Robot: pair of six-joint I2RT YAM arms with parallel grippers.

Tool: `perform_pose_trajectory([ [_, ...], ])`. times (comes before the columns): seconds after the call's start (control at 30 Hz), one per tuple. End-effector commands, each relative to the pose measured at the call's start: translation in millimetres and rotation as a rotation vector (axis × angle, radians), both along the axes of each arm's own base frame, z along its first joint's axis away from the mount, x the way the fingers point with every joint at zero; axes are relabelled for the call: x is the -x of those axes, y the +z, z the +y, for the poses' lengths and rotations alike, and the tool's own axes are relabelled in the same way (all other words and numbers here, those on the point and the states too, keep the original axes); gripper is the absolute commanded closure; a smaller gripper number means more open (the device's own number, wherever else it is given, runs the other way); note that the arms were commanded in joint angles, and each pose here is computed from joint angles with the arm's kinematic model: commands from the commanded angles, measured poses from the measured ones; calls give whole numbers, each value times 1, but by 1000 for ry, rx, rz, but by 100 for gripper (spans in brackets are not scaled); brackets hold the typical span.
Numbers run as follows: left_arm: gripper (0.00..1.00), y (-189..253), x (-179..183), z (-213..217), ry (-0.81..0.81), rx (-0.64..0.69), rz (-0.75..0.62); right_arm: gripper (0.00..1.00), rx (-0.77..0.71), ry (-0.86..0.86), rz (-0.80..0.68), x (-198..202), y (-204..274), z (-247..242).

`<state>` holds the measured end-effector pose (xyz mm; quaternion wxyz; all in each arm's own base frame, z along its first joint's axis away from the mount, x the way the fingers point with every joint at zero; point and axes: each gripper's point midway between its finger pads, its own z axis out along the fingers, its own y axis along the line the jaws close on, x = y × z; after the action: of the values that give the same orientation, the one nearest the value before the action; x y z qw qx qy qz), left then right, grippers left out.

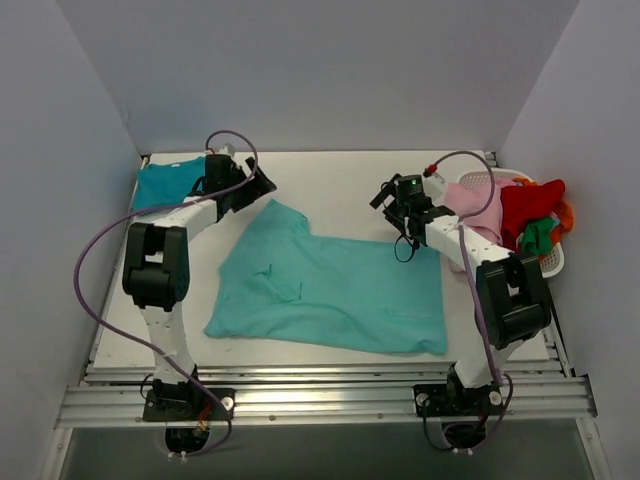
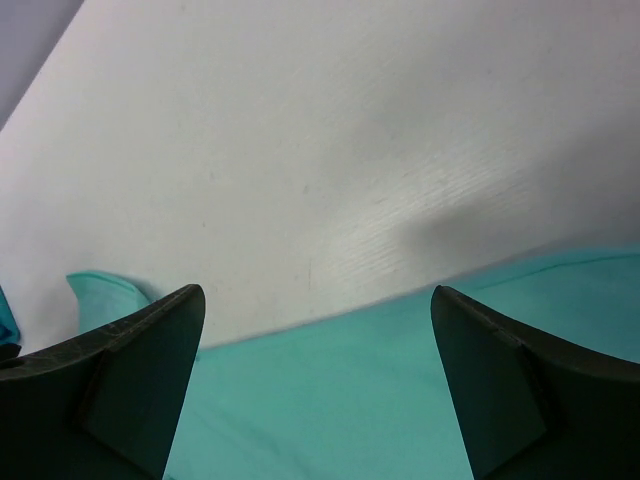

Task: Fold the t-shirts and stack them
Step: Fold the tshirt

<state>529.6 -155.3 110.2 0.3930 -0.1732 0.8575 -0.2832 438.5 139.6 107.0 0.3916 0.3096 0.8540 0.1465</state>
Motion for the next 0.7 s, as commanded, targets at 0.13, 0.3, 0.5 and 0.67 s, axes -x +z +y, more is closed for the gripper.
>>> perform_pose_trajectory([
  [0.13, 3, -46, -37, 11, -51, -72, 69, 9, 52, -16, -39, 6, 25, -36],
  [0.3, 0, -71, -42, 9, -82, -52, 129, 9, 49, -11, -69, 15, 41, -41],
  [0.5, 22, -87, -33, -9, -151, -11, 150, 9, 55, -14, -88, 22, 52, -47],
  [0.67, 29, -91, -19, -30, -215, -9, 162, 9, 56, -15, -75, 25, 46, -51],
])
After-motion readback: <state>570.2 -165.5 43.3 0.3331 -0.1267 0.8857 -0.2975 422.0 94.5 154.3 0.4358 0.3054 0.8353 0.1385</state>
